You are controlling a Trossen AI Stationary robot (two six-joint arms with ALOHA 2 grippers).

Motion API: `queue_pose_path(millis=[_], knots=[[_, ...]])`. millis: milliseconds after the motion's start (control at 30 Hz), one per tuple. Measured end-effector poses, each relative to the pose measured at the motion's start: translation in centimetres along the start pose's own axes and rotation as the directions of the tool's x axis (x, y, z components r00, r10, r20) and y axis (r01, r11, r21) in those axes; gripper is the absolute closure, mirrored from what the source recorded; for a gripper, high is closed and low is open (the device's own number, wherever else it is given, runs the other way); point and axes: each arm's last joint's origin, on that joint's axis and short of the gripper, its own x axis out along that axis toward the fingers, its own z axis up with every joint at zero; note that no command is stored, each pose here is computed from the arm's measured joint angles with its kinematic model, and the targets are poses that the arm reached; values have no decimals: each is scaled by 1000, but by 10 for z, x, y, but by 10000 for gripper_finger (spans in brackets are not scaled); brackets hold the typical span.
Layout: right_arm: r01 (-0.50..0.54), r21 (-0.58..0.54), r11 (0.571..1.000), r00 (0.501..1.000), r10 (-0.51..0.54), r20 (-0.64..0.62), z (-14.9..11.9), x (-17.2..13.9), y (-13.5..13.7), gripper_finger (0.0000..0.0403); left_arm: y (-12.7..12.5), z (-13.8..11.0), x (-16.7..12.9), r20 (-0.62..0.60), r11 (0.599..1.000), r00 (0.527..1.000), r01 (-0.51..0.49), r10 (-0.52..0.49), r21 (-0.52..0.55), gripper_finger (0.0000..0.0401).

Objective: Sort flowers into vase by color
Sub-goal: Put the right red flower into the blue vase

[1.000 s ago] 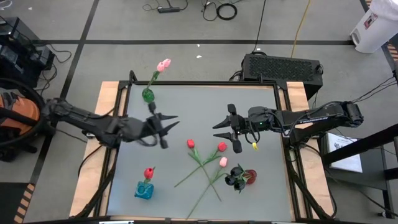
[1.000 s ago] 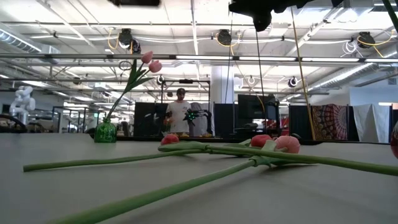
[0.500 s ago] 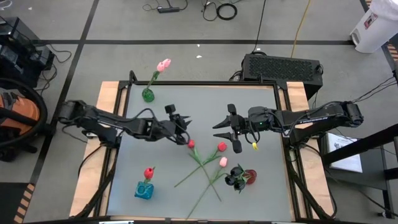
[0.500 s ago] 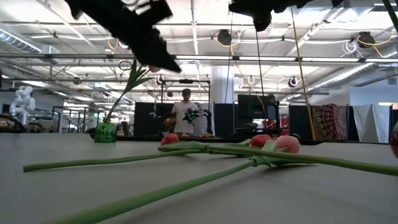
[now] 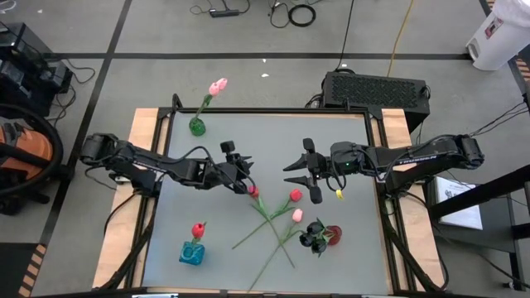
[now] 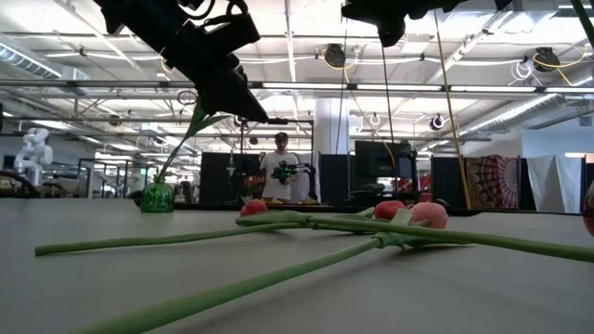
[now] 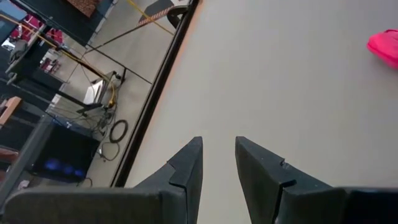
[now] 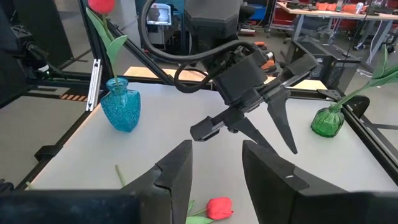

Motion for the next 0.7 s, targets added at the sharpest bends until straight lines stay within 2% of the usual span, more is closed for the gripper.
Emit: queue_pose_path(millis=[200, 333, 433, 567, 700], knots=[[0, 0, 1000, 1000, 0, 0, 0, 0, 0, 271, -1, 0, 0, 8, 999, 999, 32, -32, -10, 299], [0, 0, 1000, 1000, 0, 0, 0, 0, 0, 271, -3, 1, 0, 32, 974, 993, 121, -117, -193, 299], [0, 0, 1000, 1000, 0, 0, 0, 0, 0, 271, -5, 3, -1, 64, 920, 982, 188, -177, -344, 299], [0, 0, 1000, 1000, 0, 0, 0, 0, 0, 271, -8, 4, -1, 91, 844, 956, 290, -279, -450, 299], [0, 0, 1000, 1000, 0, 0, 0, 0, 0, 271, -9, 4, -2, 101, 752, 942, 318, -321, -578, 299]])
